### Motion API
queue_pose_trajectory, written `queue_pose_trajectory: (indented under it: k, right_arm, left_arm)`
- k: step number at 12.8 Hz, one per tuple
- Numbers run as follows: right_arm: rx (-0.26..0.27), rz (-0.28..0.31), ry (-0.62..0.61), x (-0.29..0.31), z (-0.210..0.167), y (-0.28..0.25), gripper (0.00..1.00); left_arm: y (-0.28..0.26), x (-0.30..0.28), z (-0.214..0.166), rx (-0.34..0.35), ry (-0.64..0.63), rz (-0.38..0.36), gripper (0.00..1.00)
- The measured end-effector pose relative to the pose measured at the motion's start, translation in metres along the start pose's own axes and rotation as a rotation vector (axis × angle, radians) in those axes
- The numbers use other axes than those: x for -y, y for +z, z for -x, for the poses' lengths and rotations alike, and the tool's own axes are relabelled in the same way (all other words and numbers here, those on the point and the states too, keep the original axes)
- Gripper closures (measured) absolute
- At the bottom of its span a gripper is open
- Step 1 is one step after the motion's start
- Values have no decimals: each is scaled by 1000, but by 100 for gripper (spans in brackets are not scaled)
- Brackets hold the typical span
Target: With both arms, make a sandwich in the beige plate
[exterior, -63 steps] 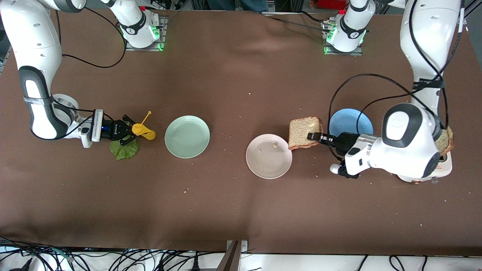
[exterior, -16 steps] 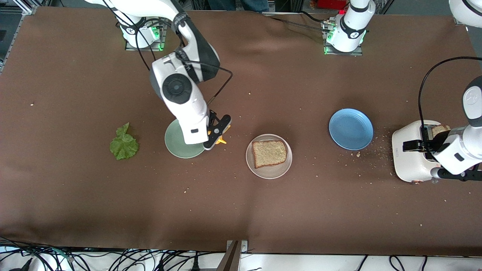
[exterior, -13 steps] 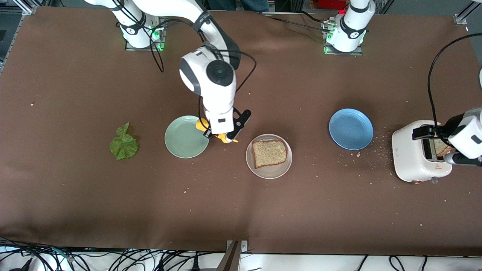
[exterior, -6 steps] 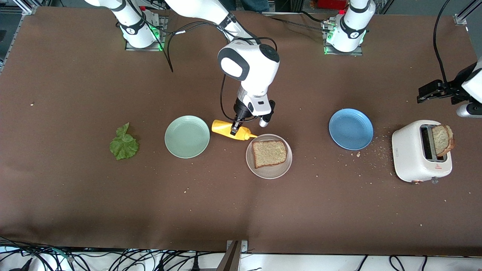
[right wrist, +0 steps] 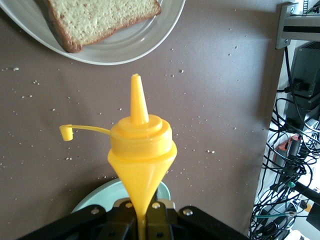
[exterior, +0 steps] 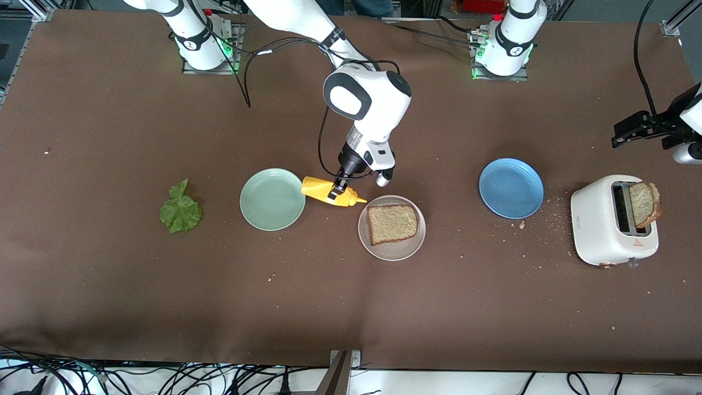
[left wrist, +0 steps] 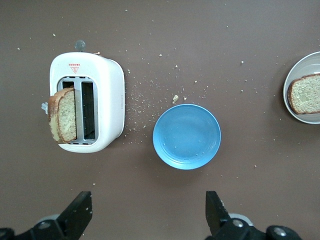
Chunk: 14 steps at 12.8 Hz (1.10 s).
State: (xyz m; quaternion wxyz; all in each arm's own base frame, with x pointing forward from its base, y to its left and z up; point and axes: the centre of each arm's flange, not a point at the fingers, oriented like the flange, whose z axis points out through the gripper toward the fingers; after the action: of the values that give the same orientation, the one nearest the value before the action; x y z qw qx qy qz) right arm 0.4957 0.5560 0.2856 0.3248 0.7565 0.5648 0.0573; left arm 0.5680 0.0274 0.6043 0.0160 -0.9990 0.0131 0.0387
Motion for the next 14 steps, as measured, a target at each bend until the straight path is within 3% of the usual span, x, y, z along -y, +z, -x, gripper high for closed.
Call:
queue_pose_trajectory:
  k: [4,6,10,14]
  right_arm:
    - [12,15,-43,-19,4,-15,97]
    - [-2,-20,-22,-39,13,-31,97]
    - [-133,-266,60,-140,78,-49,97]
    - [-295,-515,167,-230,158,-23,97]
  left_arm:
    - [-2,-5,4,-14,9,-1,0]
    - [-1,-2,4,-13,3,0,0]
    - [-1,-1,4,-15,1,0,0]
    - [0,-1,4,-15,1,0,0]
